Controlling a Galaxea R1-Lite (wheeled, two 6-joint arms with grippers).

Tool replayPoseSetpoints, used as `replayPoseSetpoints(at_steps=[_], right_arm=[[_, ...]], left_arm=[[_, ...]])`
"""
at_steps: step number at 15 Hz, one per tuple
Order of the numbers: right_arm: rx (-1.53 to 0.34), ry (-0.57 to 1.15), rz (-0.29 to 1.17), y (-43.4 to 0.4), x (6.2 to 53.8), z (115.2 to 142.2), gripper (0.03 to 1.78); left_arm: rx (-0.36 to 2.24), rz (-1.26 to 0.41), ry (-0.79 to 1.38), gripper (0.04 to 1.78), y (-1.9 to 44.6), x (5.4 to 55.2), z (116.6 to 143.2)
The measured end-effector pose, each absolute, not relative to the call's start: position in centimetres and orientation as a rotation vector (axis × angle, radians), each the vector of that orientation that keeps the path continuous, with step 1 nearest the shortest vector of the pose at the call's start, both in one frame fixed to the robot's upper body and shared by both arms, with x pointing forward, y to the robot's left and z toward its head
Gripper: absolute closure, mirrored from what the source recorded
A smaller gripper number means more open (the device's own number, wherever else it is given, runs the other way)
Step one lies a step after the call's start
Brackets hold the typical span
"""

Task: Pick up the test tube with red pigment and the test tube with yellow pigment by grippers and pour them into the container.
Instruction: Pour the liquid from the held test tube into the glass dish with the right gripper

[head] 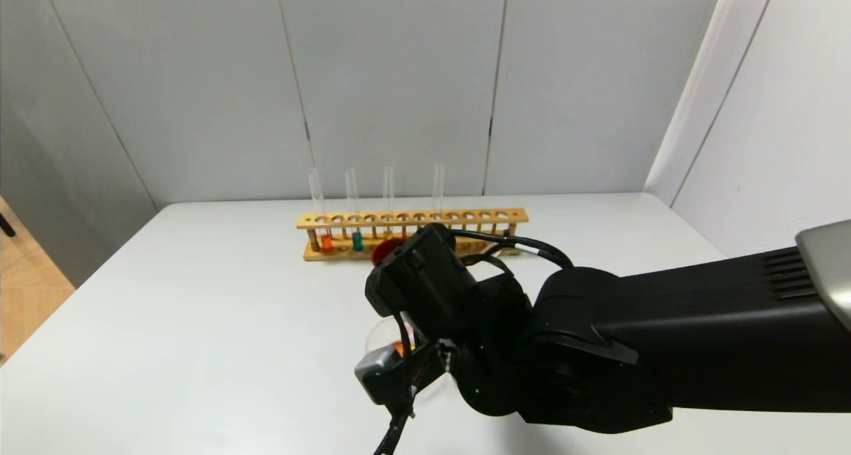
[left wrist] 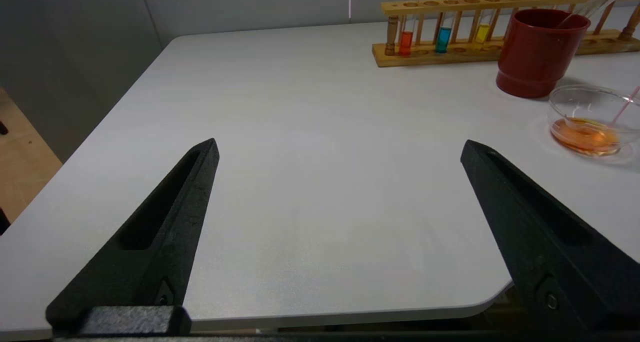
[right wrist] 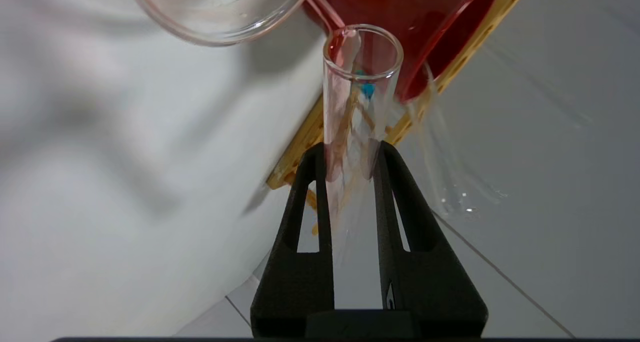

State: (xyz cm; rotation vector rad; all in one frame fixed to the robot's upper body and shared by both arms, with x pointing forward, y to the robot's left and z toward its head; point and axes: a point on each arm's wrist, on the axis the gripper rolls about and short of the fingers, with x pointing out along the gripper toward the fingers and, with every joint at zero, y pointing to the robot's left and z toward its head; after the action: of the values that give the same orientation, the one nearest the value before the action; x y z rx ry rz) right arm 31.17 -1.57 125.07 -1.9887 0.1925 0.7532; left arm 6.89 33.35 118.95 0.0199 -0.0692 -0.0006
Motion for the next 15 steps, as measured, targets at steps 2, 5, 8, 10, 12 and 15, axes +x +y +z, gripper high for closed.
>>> replayPoseSetpoints(at_steps=[2,5,8,10,12,15], right_arm=[[-2.007,0.222,0.741,-1.9,31.3,125.0,1.54],[-2.002,0.234,0.726,-2.2,31.8,125.2,1.54],[-1.998,0.225,0.715,-2.1,32.0,125.5,1.54],[-2.015,0.223,0.706,-2.0,32.2,125.6,1.54],[-2.038,0.222,0.693,-1.9,32.2,125.6,1.54],[-2.045,0.220,0.694,-1.8,32.3,125.5,1.54]], left_arm=[[0.020,-0.001,-0.069,0.11,33.4,6.9,119.0],[0.020,-0.001,-0.069,0.11,33.4,6.9,119.0],[0.020,0.000,-0.070,0.11,33.4,6.9,119.0],[0.020,0.000,-0.070,0.11,33.4,6.9,119.0],[0.020,0.000,-0.070,0.11,33.4,6.9,119.0],[0.020,-0.001,-0.069,0.11,33.4,6.9,119.0]])
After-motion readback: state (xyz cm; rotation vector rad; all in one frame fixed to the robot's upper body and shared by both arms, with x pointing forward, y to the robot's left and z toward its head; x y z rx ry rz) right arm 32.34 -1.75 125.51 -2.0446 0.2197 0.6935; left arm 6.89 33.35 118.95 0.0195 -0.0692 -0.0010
